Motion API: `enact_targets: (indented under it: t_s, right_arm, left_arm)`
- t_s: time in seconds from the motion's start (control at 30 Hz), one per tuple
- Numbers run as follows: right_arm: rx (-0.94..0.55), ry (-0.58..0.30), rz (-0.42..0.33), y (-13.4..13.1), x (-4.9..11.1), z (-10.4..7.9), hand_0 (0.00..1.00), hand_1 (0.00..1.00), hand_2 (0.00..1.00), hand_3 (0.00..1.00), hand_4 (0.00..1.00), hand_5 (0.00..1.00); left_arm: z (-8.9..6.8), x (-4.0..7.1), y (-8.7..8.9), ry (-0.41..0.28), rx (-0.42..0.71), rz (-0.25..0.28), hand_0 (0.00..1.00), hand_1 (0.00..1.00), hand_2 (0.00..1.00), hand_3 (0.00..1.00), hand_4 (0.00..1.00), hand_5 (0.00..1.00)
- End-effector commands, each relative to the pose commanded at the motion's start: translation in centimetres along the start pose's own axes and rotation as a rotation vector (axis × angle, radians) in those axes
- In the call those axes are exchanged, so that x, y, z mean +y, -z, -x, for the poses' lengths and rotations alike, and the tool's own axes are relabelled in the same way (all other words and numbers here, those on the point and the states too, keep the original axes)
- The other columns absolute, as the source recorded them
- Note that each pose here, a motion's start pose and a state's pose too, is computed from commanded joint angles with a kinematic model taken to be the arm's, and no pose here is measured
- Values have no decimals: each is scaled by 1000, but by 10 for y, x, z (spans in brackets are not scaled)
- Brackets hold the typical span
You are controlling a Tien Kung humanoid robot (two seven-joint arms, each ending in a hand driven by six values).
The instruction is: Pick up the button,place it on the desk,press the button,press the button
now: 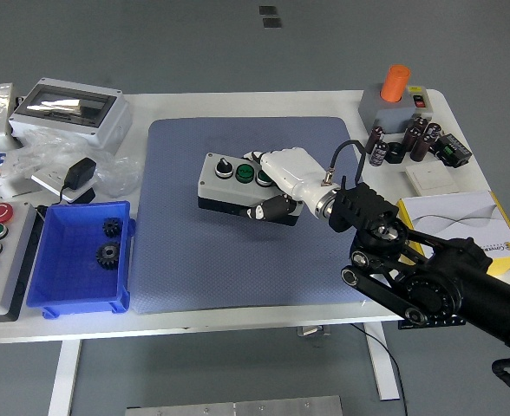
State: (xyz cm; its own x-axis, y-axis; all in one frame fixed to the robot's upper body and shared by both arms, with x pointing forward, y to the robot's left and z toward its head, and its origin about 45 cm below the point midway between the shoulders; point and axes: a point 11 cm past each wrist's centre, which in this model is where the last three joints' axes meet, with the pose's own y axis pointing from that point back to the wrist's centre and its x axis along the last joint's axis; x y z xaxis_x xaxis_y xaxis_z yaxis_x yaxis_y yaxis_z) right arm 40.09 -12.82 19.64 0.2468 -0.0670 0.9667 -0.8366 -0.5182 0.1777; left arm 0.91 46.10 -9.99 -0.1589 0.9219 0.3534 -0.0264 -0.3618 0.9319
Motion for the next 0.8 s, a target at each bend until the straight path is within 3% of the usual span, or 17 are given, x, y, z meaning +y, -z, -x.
enact_targets:
  t_s: [0.13, 0.27, 0.8]
  right_arm:
    - [27, 12, -71, 2, 3, 2, 238, 399, 376, 495, 216, 2]
    - [47, 33, -93, 3, 5, 11, 271, 422, 378, 496, 182, 2]
    - [101, 89, -52, -6, 3, 37, 314, 469, 389, 514, 200, 2]
  left_arm:
    - [0, 0, -1, 0, 0, 2, 735, 736, 685, 814, 664, 160]
    - [1, 0, -1, 1, 1, 2, 735, 737, 687, 814, 669, 164]
    - [2, 0, -3, 5, 0, 7, 736, 738, 692, 816, 672, 167]
